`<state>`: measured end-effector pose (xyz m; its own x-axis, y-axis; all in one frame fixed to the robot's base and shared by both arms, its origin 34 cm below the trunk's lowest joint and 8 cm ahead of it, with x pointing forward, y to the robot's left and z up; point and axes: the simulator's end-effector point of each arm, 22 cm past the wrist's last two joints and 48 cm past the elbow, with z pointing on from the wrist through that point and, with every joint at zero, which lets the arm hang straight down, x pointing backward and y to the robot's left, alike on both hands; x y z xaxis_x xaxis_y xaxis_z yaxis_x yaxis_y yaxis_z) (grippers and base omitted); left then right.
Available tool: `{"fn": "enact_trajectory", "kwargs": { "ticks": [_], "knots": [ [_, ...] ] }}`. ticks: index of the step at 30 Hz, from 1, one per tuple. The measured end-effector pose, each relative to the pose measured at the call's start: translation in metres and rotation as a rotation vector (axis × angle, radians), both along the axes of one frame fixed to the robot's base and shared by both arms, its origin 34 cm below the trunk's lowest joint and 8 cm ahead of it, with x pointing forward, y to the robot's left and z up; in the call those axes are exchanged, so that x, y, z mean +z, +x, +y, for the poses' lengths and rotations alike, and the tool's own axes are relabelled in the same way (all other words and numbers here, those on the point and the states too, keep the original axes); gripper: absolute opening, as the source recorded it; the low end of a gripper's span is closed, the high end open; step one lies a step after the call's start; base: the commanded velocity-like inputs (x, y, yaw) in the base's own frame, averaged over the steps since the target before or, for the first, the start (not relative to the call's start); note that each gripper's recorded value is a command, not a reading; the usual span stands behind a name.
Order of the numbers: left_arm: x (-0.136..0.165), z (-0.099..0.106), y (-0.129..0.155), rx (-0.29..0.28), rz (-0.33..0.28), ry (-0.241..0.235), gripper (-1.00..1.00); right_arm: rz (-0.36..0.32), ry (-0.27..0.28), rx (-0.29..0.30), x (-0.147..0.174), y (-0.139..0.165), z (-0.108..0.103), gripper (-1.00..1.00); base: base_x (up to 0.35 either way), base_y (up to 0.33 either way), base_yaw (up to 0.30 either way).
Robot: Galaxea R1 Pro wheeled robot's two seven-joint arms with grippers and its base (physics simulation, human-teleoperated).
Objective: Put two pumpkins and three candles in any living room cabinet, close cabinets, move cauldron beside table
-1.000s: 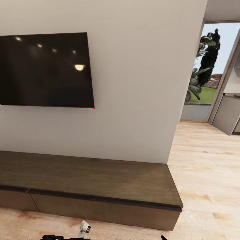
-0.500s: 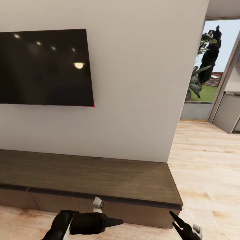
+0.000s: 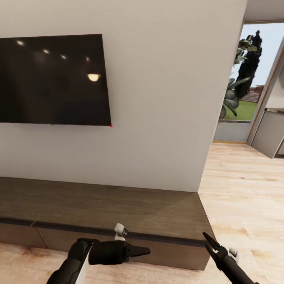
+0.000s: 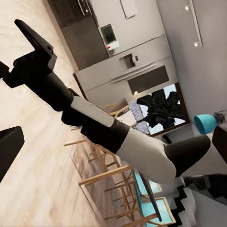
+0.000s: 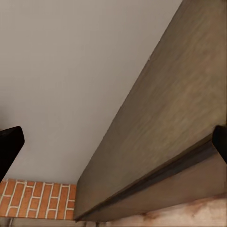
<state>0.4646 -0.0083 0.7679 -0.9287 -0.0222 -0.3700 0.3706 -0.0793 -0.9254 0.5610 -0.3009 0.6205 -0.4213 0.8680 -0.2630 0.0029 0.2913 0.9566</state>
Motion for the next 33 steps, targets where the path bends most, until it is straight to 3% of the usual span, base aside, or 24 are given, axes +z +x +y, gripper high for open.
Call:
{"fn": "enact_trajectory", "kwargs": {
  "ticks": [18,21,24,28,33],
  "knots": [
    [-0.008,-0.003,-0.003,-0.012,0.027,0.003,1.0,-0.011,-0.006,-0.029,-0.002,0.009,-0.002,1.0,0.0,0.0,0.0],
    [-0.008,-0.003,-0.003,-0.012,0.028,0.003,1.0,-0.011,-0.01,-0.06,-0.002,0.01,-0.01,1.0,0.0,0.0,0.0],
    [-0.007,-0.003,-0.003,-0.013,0.022,0.003,1.0,0.016,-0.019,-0.155,-0.008,0.011,-0.042,1.0,0.0,0.0,0.0],
    [-0.005,-0.007,-0.007,-0.03,0.012,0.006,1.0,0.075,-0.001,-0.236,-0.03,-0.003,-0.07,1.0,0.0,0.0,0.0],
    [-0.004,-0.009,-0.009,-0.04,0.01,0.004,1.0,0.126,0.009,-0.258,-0.049,-0.009,-0.075,1.0,0.0,0.0,0.0]
  ]
}}
